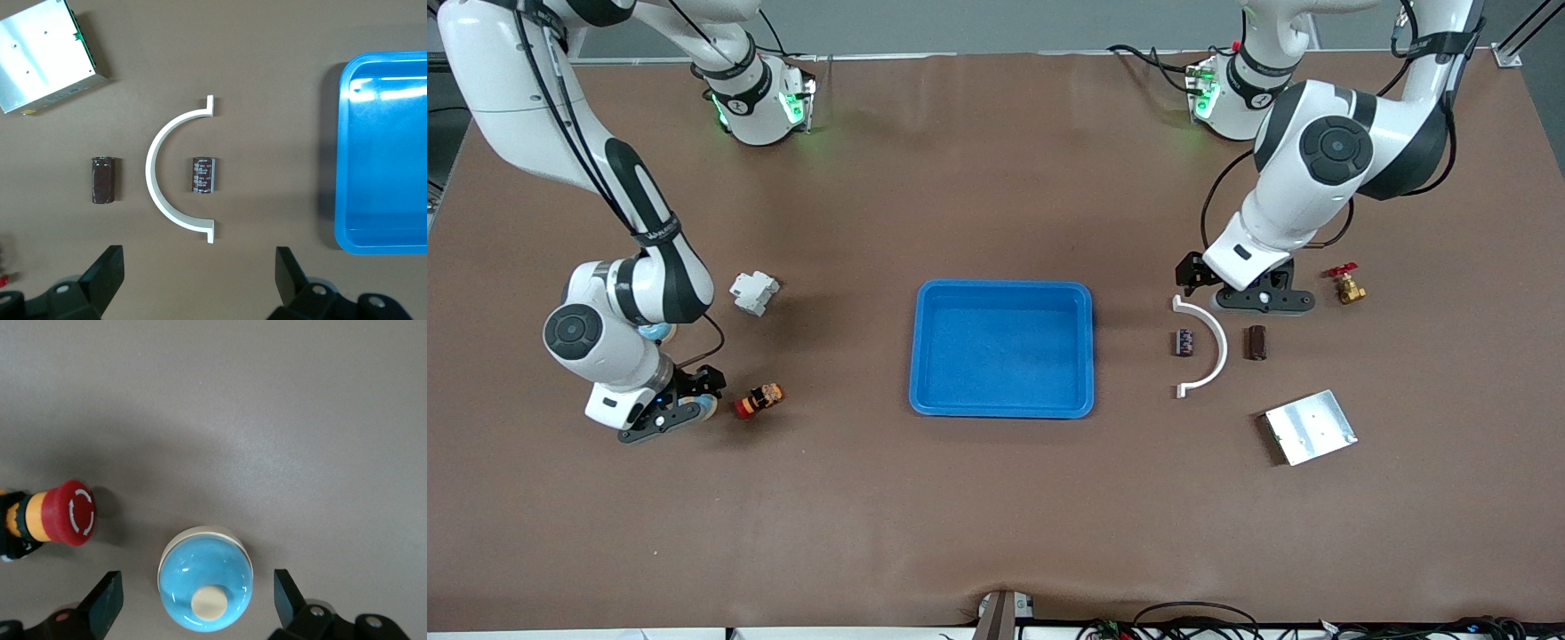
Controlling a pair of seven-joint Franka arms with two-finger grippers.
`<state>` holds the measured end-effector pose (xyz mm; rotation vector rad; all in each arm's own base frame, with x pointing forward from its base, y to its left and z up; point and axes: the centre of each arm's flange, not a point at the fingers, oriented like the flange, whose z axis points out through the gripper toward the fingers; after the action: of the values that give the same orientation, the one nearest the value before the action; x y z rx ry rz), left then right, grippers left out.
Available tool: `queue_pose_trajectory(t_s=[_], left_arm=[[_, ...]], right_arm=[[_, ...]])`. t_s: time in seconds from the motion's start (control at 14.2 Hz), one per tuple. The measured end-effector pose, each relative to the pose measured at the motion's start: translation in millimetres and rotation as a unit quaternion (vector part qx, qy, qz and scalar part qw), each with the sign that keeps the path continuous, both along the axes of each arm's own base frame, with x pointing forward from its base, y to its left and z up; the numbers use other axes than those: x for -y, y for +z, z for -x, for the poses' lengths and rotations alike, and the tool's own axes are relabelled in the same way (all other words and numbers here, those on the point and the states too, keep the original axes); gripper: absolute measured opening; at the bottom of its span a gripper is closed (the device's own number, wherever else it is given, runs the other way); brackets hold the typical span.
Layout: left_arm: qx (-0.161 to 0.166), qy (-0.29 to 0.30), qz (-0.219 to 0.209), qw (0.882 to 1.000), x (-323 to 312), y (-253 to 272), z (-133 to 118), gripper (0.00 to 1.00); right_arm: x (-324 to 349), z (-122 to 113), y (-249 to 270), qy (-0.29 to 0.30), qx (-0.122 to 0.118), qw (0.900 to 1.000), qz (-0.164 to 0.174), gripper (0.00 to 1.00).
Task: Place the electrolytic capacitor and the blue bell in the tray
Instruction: 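Grasp the bell with the right gripper while the left gripper lowers to capacitors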
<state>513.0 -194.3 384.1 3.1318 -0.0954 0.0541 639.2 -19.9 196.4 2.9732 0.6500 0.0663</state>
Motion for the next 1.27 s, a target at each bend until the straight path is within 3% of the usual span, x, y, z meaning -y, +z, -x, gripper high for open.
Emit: queue_pose_trajectory(t_s=[0.92,1.13,1.27], left_arm=[[0.017,0.01,0.039,0.999,-3,-94,-13,1.0],[0.024,-0.015,0.023,0.999,-1,-119,-13,1.0],[0.029,-0.019,0.008,0.999,0,-134,-12,1.0]], right_arm=[[8,6,-26,-0.003,-0.002,1.0,-0.004,1.0],[8,6,-27,-0.003,-0.001,1.0,-0.005,0.89],[7,4,-24,-0.004,0.002,1.0,-0.007,0.68]])
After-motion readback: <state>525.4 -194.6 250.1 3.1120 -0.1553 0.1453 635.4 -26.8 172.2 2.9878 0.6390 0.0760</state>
